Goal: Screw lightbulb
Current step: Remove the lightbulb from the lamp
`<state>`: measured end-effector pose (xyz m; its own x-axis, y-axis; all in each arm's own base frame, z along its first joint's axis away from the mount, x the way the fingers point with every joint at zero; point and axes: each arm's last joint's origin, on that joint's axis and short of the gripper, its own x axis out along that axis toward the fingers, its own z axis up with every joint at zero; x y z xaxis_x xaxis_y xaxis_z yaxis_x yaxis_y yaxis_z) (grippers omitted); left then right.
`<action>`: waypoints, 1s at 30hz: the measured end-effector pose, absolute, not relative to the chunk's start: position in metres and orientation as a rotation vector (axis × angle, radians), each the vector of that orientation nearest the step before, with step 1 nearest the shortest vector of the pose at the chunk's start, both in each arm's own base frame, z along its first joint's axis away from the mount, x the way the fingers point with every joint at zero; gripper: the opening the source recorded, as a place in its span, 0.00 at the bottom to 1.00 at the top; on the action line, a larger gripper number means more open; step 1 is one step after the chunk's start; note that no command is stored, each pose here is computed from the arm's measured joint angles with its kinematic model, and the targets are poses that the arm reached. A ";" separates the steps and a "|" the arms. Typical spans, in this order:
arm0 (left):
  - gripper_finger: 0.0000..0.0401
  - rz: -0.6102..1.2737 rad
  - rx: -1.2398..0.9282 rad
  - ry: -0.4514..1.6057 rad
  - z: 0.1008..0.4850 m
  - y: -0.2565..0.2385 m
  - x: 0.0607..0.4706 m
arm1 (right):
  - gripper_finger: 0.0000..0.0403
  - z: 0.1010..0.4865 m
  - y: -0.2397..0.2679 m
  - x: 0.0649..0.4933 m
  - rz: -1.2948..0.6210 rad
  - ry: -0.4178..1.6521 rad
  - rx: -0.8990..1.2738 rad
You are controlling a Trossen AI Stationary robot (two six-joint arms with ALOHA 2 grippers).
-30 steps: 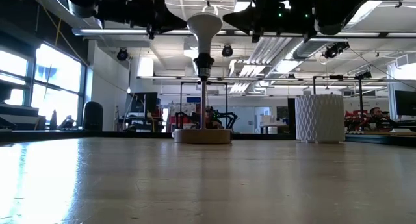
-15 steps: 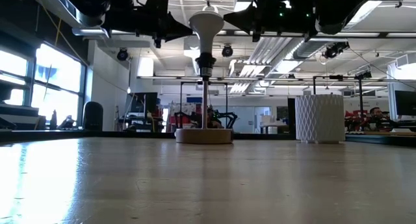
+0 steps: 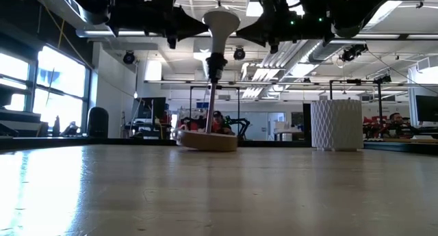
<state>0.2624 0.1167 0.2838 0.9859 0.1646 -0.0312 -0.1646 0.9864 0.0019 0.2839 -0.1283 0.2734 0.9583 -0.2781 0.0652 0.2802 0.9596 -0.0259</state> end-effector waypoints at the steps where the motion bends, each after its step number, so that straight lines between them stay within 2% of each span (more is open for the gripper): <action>1: 0.00 0.161 -0.001 0.033 0.284 0.115 0.263 | 0.00 0.273 -0.128 0.284 -0.283 -0.055 -0.033; 11: 0.00 0.243 -0.033 0.131 0.275 0.115 0.261 | 0.00 0.274 -0.128 0.284 -0.280 -0.069 -0.038; 17: 0.00 0.338 0.000 0.166 0.283 0.113 0.250 | 0.00 0.280 -0.124 0.284 -0.174 -0.124 -0.068; 22: 0.00 0.428 0.089 0.113 0.297 0.115 0.240 | 0.00 0.282 -0.123 0.284 -0.132 -0.144 -0.081; 30: 0.00 0.486 0.101 0.045 0.301 0.135 0.234 | 0.00 0.286 -0.123 0.286 -0.104 -0.147 -0.086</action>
<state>0.2344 0.1345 0.3008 0.8831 0.4687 -0.0195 -0.4642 0.8792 0.1077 0.2856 -0.1225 0.2860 0.9839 -0.0966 0.1502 0.1091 0.9910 -0.0776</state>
